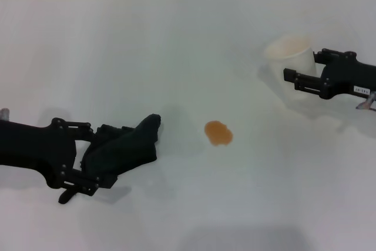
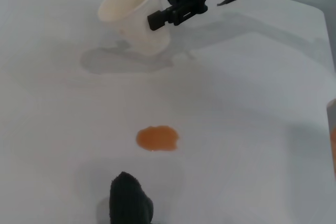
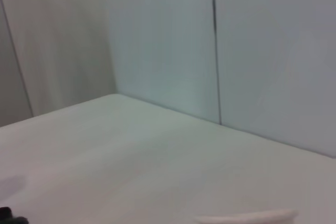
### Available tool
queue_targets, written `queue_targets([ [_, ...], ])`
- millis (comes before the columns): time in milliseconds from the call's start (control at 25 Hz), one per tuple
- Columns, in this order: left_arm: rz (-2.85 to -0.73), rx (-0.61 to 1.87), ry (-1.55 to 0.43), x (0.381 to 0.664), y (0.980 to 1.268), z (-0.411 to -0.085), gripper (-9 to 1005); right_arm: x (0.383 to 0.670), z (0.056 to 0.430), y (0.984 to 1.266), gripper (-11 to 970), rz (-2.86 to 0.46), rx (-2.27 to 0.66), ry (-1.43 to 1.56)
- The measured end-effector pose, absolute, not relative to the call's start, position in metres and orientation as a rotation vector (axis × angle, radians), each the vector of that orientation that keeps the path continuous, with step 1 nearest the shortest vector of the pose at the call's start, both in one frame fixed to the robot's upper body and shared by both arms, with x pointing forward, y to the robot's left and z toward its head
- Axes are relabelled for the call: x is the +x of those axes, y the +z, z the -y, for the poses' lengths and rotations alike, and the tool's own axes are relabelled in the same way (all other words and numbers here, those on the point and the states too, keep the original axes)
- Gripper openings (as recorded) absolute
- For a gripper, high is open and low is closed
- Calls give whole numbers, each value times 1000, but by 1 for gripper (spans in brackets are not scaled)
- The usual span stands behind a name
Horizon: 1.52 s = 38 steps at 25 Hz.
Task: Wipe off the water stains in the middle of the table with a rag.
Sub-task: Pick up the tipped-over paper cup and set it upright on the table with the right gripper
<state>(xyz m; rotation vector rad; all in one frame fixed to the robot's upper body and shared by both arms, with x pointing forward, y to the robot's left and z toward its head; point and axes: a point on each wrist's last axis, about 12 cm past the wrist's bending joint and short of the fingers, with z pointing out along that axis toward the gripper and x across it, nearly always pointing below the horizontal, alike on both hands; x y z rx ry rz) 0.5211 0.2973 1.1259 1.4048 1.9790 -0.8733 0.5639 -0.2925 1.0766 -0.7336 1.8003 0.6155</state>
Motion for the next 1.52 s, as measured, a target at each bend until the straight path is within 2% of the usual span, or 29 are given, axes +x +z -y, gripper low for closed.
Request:
queue_targets([
  [320, -1977, 1408, -877, 521, 1125, -296, 881, 558, 295, 1059, 653, -1828, -717, 575],
  [1520, -1980, 1430, -908, 518, 1125, -291, 881, 520, 308, 1041, 659, -1794, -686, 651],
])
